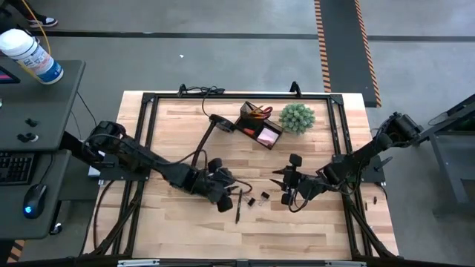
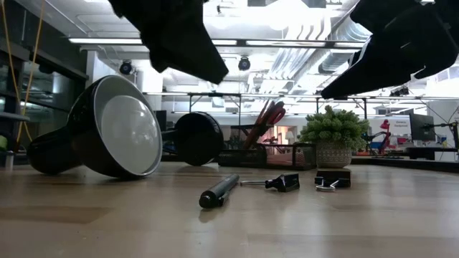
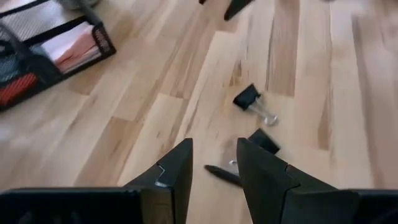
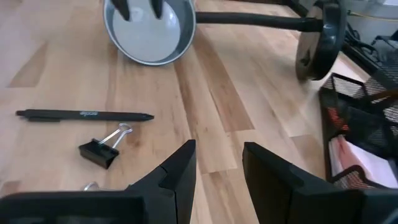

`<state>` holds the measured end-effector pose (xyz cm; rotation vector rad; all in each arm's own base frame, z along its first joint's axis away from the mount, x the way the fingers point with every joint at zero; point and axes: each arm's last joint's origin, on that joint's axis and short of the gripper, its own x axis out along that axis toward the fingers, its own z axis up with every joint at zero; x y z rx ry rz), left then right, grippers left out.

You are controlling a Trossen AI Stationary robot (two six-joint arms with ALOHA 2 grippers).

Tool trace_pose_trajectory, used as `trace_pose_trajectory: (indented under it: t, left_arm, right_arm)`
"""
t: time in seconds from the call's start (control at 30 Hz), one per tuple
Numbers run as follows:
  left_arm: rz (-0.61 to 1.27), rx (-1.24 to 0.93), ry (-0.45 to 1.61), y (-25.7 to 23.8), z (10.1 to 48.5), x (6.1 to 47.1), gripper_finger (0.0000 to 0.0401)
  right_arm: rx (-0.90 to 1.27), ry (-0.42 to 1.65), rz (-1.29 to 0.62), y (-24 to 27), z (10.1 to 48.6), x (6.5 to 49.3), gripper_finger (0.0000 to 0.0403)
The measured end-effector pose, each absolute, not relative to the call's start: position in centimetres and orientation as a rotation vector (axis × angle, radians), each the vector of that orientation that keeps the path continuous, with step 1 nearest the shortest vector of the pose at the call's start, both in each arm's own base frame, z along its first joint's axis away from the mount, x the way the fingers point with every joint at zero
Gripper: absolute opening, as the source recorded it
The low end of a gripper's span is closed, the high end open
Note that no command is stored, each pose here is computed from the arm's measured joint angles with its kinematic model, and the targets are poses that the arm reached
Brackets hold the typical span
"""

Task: Pick and place office supplies into organizer
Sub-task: Put the black pen into the desk organizer

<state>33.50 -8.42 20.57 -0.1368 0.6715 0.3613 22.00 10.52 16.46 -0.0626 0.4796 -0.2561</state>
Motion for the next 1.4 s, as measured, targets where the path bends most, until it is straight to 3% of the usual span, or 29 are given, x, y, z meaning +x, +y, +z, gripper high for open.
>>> trace_pose_trajectory:
  t: [0.37,0.87,1.23,1.4]
  left_arm:
    - [0.450,-0.377,0.501,-14.0,20.5,32.0,0.0113]
    - [0.547,-0.630,0.338,-19.4,15.4,34.6,0.0110]
    - [0.734,-0.490,0.599,-22.3,18.1,38.2,0.0041]
    - [0.733,-0.575,0.589,-23.9,17.6,39.2,0.0018]
  right_arm:
    - [-0.034,0.431,-0.270,10.6,16.8,22.2,0.0122]
    - [-0.033,0.425,-0.269,10.6,16.9,22.3,0.0122]
    - [-0.060,0.443,-0.260,10.6,16.8,22.2,0.0122]
    - [-0.063,0.451,-0.255,10.8,16.6,22.2,0.0122]
